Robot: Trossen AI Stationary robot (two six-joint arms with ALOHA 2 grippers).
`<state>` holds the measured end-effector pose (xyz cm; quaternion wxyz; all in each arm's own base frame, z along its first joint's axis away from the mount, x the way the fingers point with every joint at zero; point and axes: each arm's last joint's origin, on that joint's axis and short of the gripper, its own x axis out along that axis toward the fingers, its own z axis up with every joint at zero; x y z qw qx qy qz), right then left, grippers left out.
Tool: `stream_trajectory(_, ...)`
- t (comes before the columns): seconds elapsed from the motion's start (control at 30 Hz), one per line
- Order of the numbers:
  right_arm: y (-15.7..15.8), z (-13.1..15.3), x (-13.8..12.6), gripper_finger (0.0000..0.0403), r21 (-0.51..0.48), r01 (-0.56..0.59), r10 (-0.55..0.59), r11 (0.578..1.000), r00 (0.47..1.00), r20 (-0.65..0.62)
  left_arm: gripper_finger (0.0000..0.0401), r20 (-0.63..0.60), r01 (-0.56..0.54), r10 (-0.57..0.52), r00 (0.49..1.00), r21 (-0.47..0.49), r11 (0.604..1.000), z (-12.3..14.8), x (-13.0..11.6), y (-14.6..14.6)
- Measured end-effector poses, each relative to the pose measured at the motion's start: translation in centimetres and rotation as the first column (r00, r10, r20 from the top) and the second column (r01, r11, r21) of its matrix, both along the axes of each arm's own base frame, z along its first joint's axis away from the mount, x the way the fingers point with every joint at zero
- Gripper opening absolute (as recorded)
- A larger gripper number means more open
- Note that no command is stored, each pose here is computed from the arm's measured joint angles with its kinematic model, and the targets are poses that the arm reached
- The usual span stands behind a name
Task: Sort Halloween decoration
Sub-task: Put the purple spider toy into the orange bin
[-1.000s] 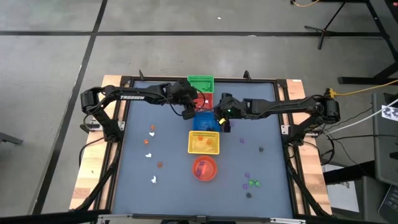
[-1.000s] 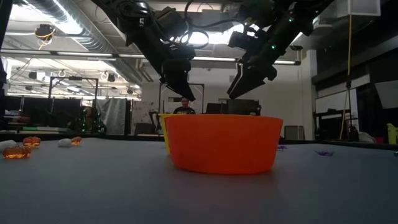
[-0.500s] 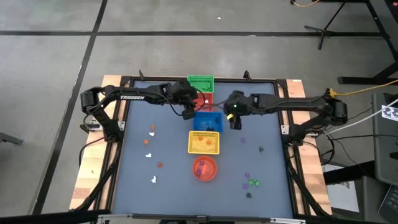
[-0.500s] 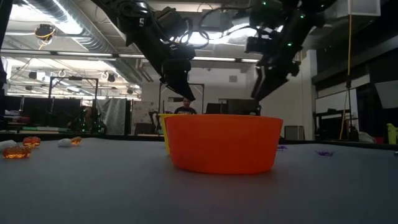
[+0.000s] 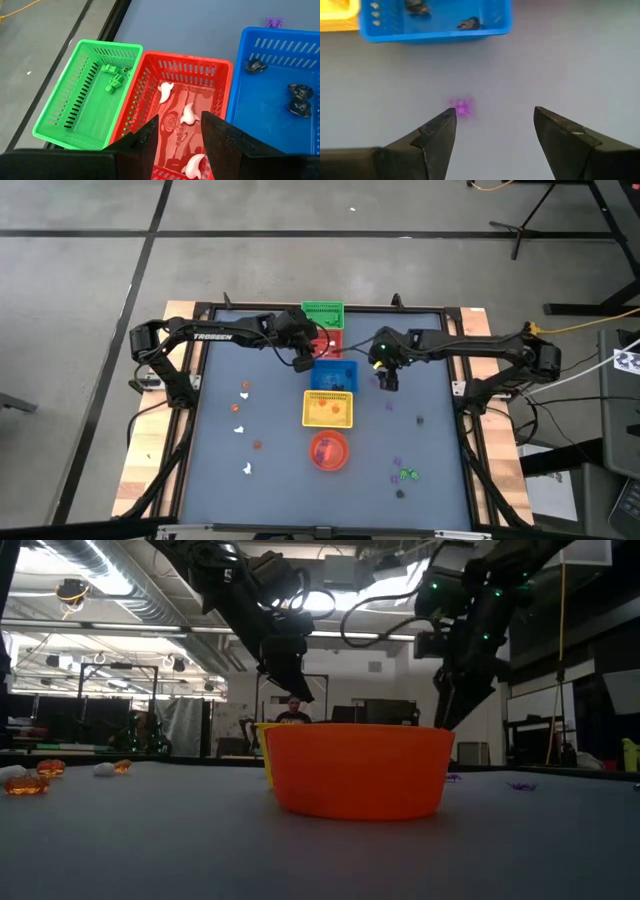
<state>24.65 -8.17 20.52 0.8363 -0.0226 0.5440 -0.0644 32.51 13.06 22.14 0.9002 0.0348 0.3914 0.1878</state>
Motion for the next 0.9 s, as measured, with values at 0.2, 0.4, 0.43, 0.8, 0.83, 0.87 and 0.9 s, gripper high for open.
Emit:
stream_trajectory(0.2, 0.2, -1.6, -0.2, 0.0264, 0.039, -0.024, 0.022, 0.999, 0.999, 0.046, 0.0132, 0.0, 0.0, 0.0, 1.0, -0.001, 1.0, 0.0, 0.0, 0.0)
stream_trajectory(0.4, 0.4, -3.2, -0.6, 0.0264, 0.039, -0.025, 0.022, 0.999, 0.997, 0.068, 0.0132, 0.0, 0.0, 0.0, 1.0, -0.001, 1.0, 0.0, 0.0, 0.0)
stream_trajectory(0.43, 0.4, -3.4, -0.7, 0.0264, 0.038, -0.026, 0.023, 0.999, 0.997, 0.073, 0.0132, 0.0, 0.0, 0.0, 1.0, -0.001, 1.0, 0.0, 0.0, 0.0)
stream_trajectory(0.8, 0.7, -6.3, -1.3, 0.0264, 0.053, -0.044, 0.038, 0.998, 0.992, 0.118, 0.0132, 0.0, 0.0, 0.0, 1.0, 0.0, 1.0, 0.0, 0.0, 0.0)
stream_trajectory(0.83, 0.7, -6.6, -1.3, 0.0264, 0.052, -0.045, 0.038, 0.998, 0.992, 0.119, 0.0132, 0.0, 0.0, 0.0, 1.0, 0.0, 1.0, 0.0, 0.0, 0.0)
stream_trajectory(0.87, 0.7, -6.8, -1.2, 0.0264, 0.055, -0.044, 0.038, 0.998, 0.993, 0.113, 0.0132, 0.0, 0.0, 0.0, 1.0, 0.0, 1.0, 0.0, 0.0, 0.0)
stream_trajectory(0.9, 0.7, -7.1, -1.2, 0.0264, 0.057, -0.044, 0.038, 0.997, 0.994, 0.106, 0.0132, 0.0, 0.0, 0.0, 1.0, 0.0, 1.0, 0.0, 0.0, 0.0)
